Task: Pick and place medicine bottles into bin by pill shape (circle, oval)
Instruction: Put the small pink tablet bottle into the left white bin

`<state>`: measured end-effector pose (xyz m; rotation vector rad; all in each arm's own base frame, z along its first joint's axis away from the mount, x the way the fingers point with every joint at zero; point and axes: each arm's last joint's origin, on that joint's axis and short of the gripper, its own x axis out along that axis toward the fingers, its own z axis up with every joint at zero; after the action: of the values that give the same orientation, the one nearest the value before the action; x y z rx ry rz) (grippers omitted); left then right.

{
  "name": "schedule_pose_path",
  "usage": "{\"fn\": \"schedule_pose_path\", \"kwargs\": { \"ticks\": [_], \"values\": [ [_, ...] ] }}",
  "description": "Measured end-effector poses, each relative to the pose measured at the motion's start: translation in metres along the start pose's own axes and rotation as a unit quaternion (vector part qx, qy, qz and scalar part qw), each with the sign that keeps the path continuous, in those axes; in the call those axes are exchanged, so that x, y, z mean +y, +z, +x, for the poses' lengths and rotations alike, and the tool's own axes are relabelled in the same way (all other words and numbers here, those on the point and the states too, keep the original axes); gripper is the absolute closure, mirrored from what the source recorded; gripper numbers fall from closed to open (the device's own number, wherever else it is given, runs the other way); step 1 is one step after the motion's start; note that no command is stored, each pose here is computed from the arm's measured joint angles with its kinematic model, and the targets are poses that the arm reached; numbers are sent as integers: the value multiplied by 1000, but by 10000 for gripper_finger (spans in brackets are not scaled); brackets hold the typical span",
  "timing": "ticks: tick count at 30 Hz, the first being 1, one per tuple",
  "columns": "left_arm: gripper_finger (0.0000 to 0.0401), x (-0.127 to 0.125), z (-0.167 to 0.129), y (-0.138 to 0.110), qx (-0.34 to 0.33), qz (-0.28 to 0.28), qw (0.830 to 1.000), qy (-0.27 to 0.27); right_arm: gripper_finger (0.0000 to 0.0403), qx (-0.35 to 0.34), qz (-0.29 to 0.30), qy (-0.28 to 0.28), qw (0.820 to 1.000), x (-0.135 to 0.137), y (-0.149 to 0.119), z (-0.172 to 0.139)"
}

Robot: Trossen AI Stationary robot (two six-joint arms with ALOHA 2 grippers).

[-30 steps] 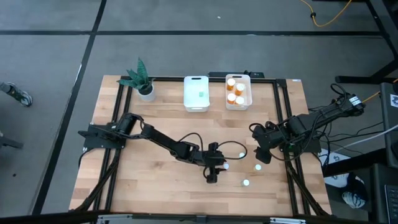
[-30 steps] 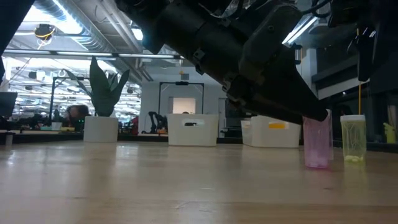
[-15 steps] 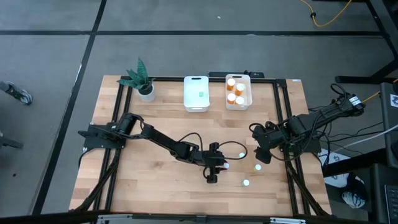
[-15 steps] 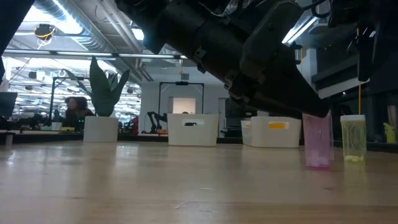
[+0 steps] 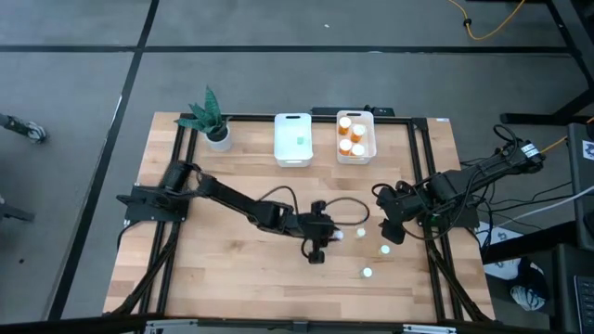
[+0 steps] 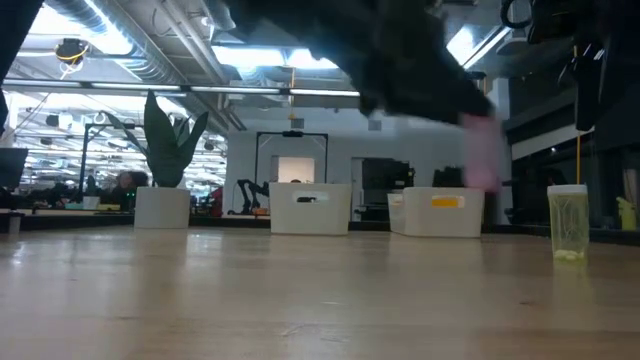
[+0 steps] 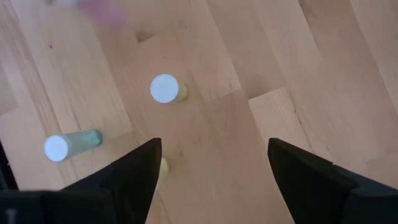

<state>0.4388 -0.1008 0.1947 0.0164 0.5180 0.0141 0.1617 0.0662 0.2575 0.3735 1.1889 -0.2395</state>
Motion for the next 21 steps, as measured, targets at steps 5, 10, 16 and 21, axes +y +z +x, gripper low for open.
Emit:
{"fn": "schedule_pose_path", "kwargs": {
  "ticks": [5,10,16,21],
  "values": [
    [306,31,-50,28,42,42,994,94,108,1,0,-1,1000,0,0,0],
    [306,76,-100,46,96,52,981,158,108,1,0,-2,1000,0,0,0],
    [307,151,-139,46,100,20,977,185,108,-3,3,-3,1000,0,0,0],
    [307,214,-142,8,85,-27,979,186,108,-7,5,0,1000,0,1,0]
  ]
}}
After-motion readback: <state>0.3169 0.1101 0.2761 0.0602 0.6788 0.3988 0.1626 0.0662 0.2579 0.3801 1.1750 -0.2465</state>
